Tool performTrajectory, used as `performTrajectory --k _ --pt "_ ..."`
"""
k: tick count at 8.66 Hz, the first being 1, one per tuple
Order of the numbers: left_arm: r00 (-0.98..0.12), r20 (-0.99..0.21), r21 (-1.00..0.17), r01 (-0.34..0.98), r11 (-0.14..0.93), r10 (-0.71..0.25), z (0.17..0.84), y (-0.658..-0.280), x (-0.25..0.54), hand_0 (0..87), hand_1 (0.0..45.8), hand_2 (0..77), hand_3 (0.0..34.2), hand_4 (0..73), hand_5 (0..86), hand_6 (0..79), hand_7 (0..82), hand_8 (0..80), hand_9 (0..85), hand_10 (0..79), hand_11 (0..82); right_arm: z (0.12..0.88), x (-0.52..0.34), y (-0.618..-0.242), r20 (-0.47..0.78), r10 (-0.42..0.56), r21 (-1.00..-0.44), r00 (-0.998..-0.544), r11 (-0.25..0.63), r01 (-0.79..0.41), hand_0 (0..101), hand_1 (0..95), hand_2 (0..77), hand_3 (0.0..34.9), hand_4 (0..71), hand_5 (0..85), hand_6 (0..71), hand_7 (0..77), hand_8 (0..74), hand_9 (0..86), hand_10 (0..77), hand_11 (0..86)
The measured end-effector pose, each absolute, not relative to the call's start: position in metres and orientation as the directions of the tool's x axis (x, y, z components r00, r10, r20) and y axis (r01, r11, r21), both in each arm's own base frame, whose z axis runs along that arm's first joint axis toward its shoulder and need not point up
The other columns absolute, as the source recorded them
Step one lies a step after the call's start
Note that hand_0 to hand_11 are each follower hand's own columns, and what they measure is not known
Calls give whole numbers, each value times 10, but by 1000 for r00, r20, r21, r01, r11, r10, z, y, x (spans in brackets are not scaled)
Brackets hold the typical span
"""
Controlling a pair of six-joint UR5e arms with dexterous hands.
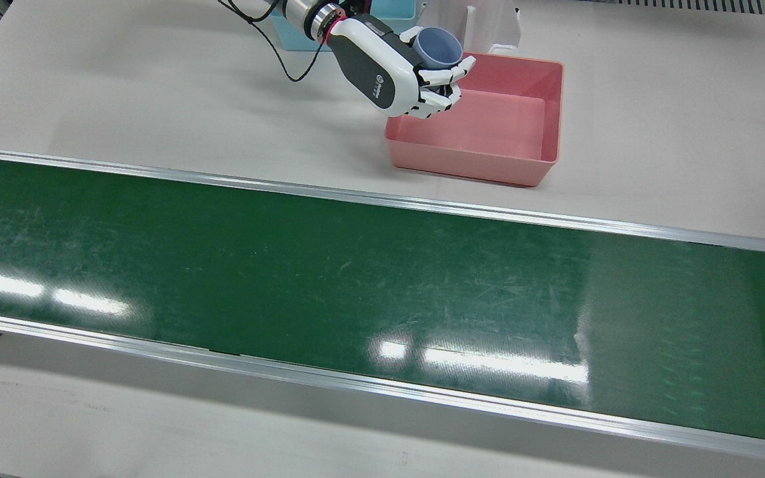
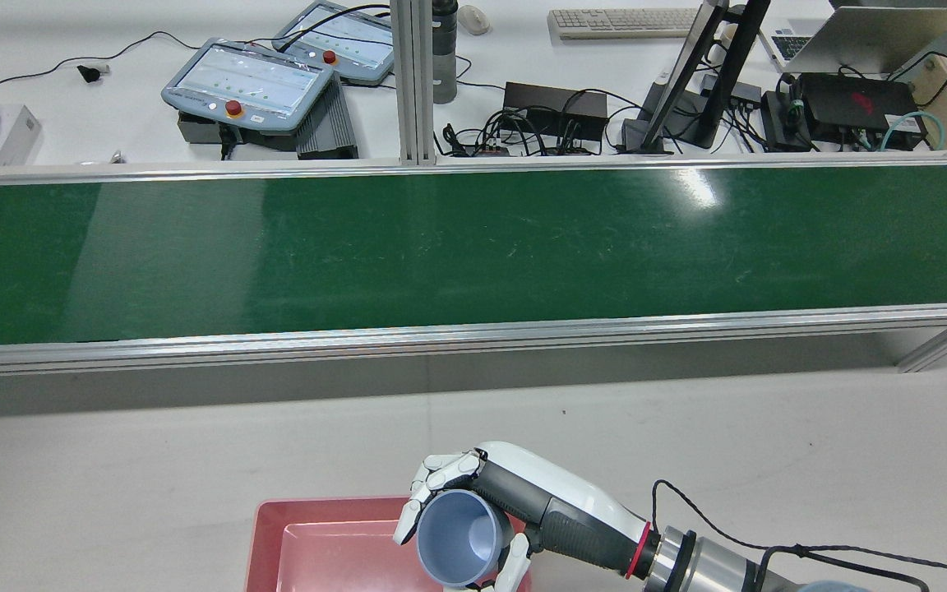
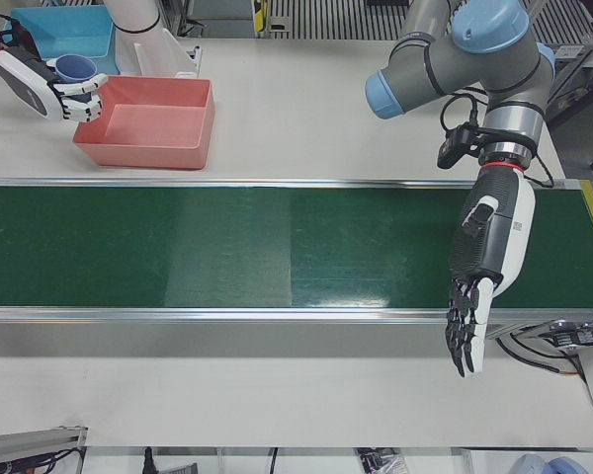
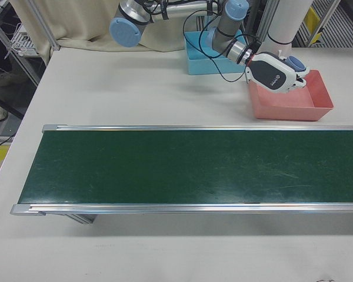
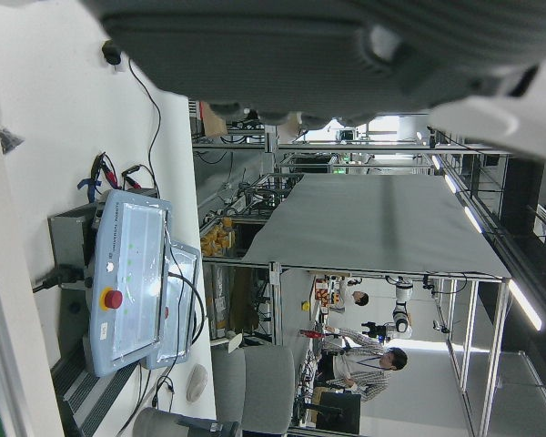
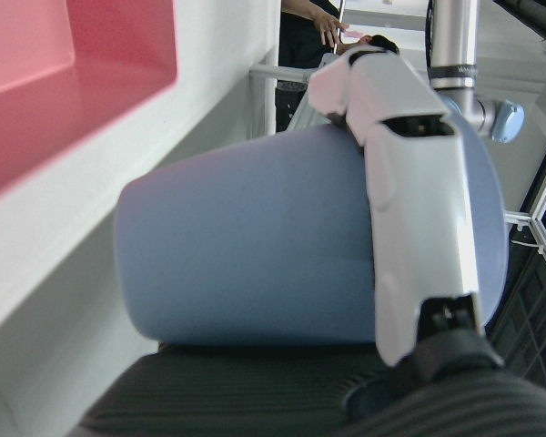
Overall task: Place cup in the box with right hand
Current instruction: 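Carry the cup toward the robot and lower it into the pink tray, then open the right hand to release the cup in the tray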
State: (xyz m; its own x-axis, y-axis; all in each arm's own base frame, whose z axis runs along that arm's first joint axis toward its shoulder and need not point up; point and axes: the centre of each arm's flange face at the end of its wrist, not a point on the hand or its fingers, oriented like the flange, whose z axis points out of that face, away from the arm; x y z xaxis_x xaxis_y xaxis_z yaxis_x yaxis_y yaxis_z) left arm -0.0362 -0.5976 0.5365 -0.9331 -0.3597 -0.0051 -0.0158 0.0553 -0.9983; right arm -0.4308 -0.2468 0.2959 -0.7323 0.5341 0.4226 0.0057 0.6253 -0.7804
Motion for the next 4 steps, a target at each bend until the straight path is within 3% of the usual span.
performTrajectory --k 1,2,3,4 --pt "-933 -5 -998 -16 56 -360 536 -598 -36 0 5 5 0 0 0 0 0 0 0 0 0 303 -434 -236 436 529 -783 -728 621 -17 724 169 415 137 295 235 316 671 485 507 431 491" --pt "-933 -5 -998 -16 56 -360 536 -598 -36 0 5 5 0 0 0 0 0 0 0 0 0 308 -437 -228 444 532 -785 -720 619 -26 680 169 415 117 295 235 267 709 485 507 398 502" --pt "-933 -5 -998 -16 56 -359 536 -598 -36 0 5 5 0 0 0 0 0 0 0 0 0 310 -441 -220 449 539 -785 -712 619 -26 644 164 420 109 256 213 153 627 485 507 295 436" --pt "-933 -5 -998 -16 57 -360 536 -598 -36 0 5 5 0 0 0 0 0 0 0 0 0 311 -443 -216 452 544 -785 -707 619 -25 610 164 420 105 185 147 136 485 485 507 164 333"
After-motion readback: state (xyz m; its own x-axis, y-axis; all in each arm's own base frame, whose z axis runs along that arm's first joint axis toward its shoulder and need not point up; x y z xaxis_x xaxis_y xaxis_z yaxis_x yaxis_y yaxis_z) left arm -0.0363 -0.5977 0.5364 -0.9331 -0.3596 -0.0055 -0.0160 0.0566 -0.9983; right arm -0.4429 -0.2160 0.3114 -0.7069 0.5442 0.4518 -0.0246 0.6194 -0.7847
